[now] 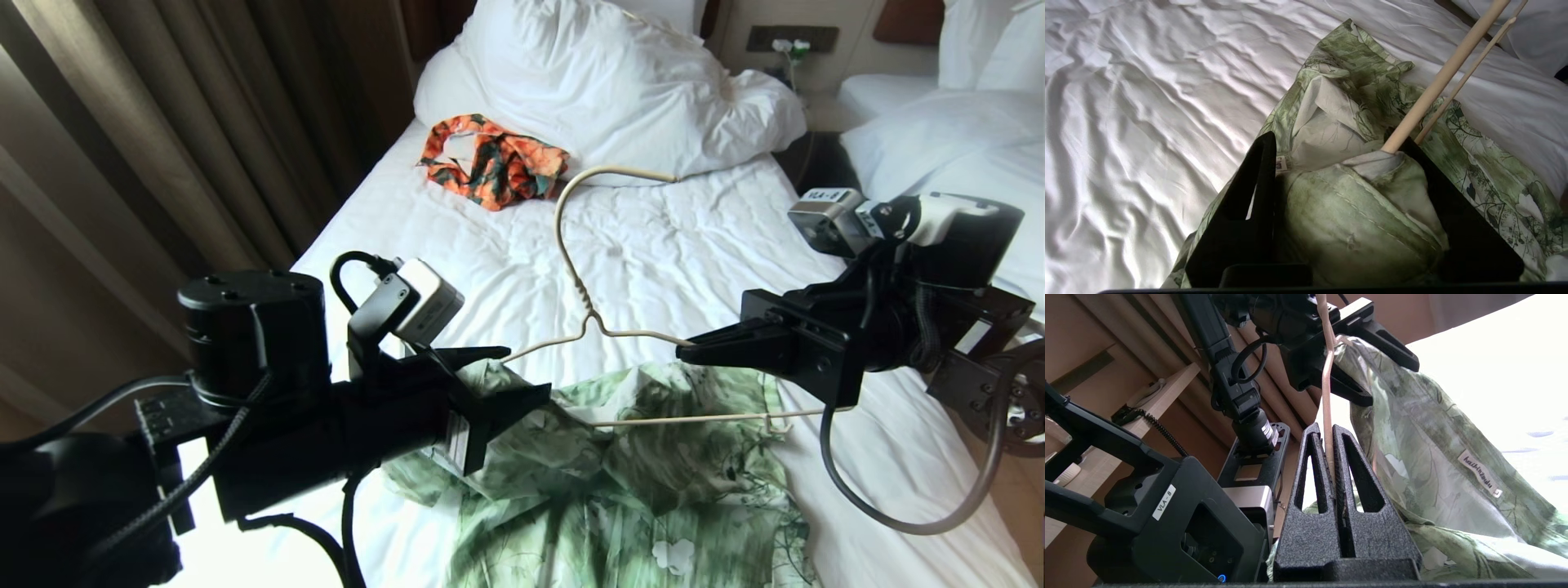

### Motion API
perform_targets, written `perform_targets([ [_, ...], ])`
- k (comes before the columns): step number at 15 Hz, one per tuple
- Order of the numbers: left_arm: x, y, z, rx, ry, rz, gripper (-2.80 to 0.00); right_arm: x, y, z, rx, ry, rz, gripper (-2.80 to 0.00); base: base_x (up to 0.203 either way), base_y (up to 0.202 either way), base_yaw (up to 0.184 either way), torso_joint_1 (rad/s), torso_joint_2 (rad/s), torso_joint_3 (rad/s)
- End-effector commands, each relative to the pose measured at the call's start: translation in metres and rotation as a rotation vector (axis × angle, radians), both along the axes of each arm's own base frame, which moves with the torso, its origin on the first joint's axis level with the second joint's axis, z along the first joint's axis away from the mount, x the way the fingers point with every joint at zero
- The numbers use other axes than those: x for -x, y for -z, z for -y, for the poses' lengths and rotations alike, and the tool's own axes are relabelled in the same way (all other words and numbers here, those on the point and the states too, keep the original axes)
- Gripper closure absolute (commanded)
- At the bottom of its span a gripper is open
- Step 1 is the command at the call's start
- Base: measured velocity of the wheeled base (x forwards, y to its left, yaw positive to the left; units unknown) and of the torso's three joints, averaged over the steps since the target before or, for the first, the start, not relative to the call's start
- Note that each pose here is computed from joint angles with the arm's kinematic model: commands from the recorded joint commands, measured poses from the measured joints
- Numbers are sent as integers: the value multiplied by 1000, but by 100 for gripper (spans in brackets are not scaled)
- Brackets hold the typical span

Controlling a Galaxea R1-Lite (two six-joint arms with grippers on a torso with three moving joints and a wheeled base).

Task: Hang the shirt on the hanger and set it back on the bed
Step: Hook the other side of the shirt onto the hanger

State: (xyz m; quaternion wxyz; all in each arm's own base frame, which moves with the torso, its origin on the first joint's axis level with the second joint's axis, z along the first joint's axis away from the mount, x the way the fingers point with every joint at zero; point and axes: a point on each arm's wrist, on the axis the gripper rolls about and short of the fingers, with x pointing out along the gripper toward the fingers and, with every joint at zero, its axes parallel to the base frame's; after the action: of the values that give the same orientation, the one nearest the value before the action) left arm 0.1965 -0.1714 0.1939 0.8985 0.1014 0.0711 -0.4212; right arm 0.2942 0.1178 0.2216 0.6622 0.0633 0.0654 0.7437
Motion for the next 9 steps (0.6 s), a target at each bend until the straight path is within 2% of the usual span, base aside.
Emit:
perform_targets([
  [1, 1, -2, 2, 6, 9, 6, 0, -1, -4, 1, -5, -2, 14, 0, 0, 0, 0, 0, 0, 0],
  [5, 7, -7, 6, 42, 31, -9, 0, -1, -18, 10, -11, 25, -16, 0, 0, 0, 0, 0, 0, 0],
  [9, 10, -9, 11, 46, 49, -4, 0, 0, -25, 14, -36, 88, 36, 0, 0, 0, 0, 0, 0, 0],
])
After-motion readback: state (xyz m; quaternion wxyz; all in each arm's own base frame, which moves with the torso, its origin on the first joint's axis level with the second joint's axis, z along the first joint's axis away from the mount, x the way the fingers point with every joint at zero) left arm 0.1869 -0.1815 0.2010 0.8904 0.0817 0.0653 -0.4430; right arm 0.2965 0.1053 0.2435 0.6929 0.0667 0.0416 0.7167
